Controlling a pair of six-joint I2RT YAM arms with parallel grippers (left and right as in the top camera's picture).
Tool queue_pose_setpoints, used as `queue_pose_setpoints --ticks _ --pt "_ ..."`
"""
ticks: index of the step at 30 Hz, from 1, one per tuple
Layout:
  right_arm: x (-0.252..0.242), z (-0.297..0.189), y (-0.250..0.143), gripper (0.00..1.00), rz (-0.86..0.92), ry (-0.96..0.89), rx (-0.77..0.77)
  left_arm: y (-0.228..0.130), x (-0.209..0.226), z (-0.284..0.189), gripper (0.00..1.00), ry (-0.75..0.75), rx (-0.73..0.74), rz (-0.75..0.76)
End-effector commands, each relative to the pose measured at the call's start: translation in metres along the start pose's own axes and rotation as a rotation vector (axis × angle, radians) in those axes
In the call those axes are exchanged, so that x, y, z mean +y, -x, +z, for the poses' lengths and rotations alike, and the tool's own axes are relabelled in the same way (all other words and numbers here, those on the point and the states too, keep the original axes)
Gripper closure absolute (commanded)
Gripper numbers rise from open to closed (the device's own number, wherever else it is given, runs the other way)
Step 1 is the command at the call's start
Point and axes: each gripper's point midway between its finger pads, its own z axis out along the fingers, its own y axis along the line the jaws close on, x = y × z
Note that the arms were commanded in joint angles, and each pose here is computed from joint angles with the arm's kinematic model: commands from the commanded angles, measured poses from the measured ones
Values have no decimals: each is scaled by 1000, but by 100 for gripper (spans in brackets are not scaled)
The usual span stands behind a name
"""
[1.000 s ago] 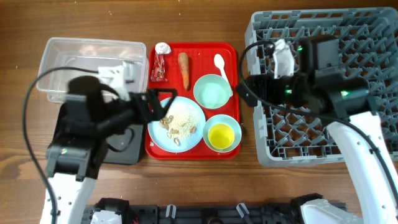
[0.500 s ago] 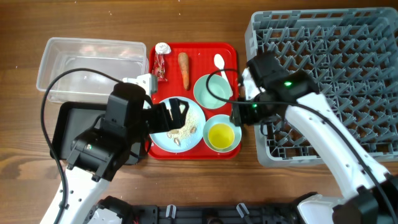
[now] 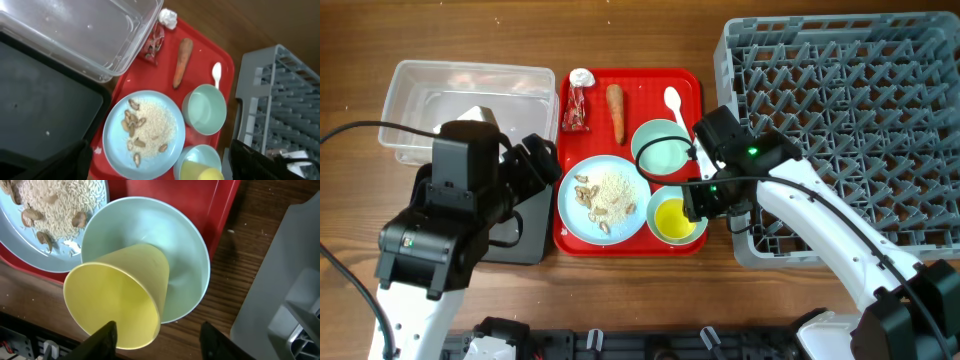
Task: Sort waste into correct bins and load items into the dishwasher rack
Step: 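Grasp the yellow cup with the left gripper and lift it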
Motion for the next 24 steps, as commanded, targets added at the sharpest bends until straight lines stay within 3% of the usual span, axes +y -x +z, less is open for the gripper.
queue_pose_setpoints --ticks 1,6,11,17,24 --pt "-4 5 5 50 39 -19 -13 -19 -16 5 13 -57 101 129" --pt "-16 -44 58 50 138 29 -213 -75 -37 33 23 -52 325 278" --pt "-70 -109 84 44 307 36 -402 -131 -67 70 29 -37 454 454" --pt "-96 -120 72 45 308 53 -391 -177 -86 104 37 -36 539 554" --pt "-96 -120 70 45 307 49 -385 -209 -80 145 55 27 610 590"
